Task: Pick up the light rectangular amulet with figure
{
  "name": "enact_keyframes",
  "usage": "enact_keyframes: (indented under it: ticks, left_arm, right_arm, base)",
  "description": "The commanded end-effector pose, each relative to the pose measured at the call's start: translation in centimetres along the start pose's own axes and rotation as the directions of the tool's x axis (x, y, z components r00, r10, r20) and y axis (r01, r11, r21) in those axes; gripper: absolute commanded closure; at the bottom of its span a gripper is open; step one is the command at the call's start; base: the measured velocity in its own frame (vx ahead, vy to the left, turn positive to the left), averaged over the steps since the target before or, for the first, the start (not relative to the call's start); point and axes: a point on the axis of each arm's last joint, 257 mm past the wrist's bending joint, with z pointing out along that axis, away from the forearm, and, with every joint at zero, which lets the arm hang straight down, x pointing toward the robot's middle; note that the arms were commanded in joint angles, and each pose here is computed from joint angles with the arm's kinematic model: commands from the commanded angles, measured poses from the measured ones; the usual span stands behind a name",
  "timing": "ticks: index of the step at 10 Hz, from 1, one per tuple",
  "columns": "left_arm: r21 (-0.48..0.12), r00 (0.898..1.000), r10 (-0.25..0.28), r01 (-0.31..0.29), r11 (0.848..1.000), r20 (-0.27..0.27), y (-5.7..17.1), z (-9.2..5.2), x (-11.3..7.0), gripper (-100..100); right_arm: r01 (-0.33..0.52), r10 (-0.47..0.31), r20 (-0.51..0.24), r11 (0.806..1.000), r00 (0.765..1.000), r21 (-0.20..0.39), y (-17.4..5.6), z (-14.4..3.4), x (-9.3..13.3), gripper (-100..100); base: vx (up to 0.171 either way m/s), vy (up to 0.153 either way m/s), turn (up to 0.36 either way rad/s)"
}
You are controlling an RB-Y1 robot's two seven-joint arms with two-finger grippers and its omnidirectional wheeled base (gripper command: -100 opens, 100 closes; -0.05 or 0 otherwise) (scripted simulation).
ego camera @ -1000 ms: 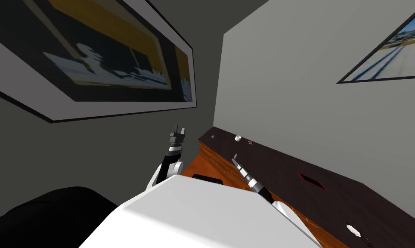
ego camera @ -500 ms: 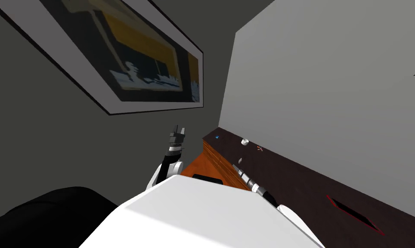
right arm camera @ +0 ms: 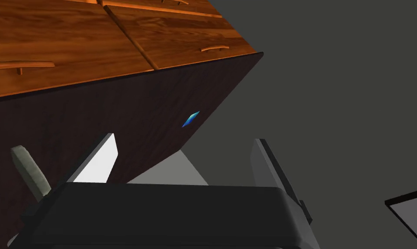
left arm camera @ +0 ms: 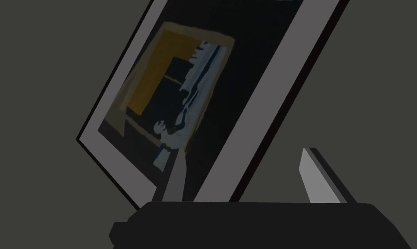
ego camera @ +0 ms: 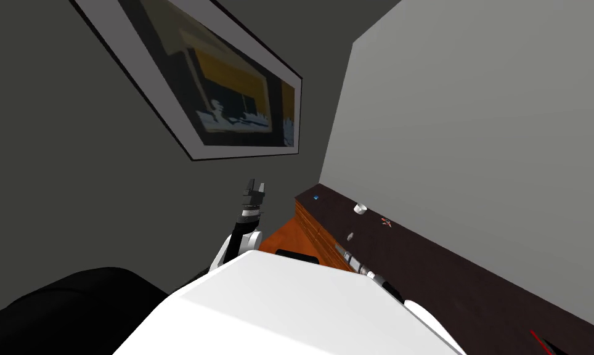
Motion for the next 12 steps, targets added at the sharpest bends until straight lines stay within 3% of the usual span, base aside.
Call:
enact_keyframes:
  ticks: [1, 2, 5, 7, 8, 9, 12]
  left_arm:
    - [0.0, 1.0, 0.0, 0.0, 1.0, 0.0, 0.0, 0.0, 0.0, 0]
    - [0.0, 1.0, 0.0, 0.0, 1.0, 0.0, 0.0, 0.0, 0.0, 0]
    - [0.0, 1.0, 0.0, 0.0, 1.0, 0.0, 0.0, 0.0, 0.0, 0]
    - [0.0, 1.0, 0.0, 0.0, 1.0, 0.0, 0.0, 0.0, 0.0, 0]
    - [0.0, 1.0, 0.0, 0.0, 1.0, 0.0, 0.0, 0.0, 0.0, 0]
    - [0.0, 1.0, 0.0, 0.0, 1.0, 0.0, 0.0, 0.0, 0.0, 0]
    - [0.0, 1.0, 0.0, 0.0, 1.0, 0.0, 0.0, 0.0, 0.0, 0]
  right_arm:
    - [0.001, 0.002, -0.057, 0.999, 0.998, 0.053, -2.3, -1.0, 1.4, -100]
    - [0.021, -0.017, -0.067, 0.998, 0.998, 0.064, -2.7, -1.0, 1.6, -100]
    - [0.037, -0.01, -0.163, 0.986, 0.987, 0.16, -6.9, -3.0, 3.8, -100]
    - [0.053, -0.024, -0.173, 0.984, 0.985, 0.167, -7.2, -3.0, 3.9, -100]
    - [0.065, -0.017, -0.218, 0.975, 0.976, 0.213, -9.2, -4.2, 4.8, -100]
    - [0.072, -0.023, -0.222, 0.974, 0.975, 0.216, -9.3, -4.3, 4.9, -100]
    - [0.105, -0.007, -0.306, 0.947, 0.952, 0.303, -13.2, -7.0, 6.3, -100]
  base:
    - [-0.02, -0.037, 0.334]
    - [-0.012, -0.038, 0.208]
    - [-0.006, -0.043, 0.322]
    - [0.002, -0.024, 0.068]
    - [0.002, -0.011, 0.395]
    - [-0.001, -0.034, 0.188]
    - [-0.001, -0.037, 0.262]
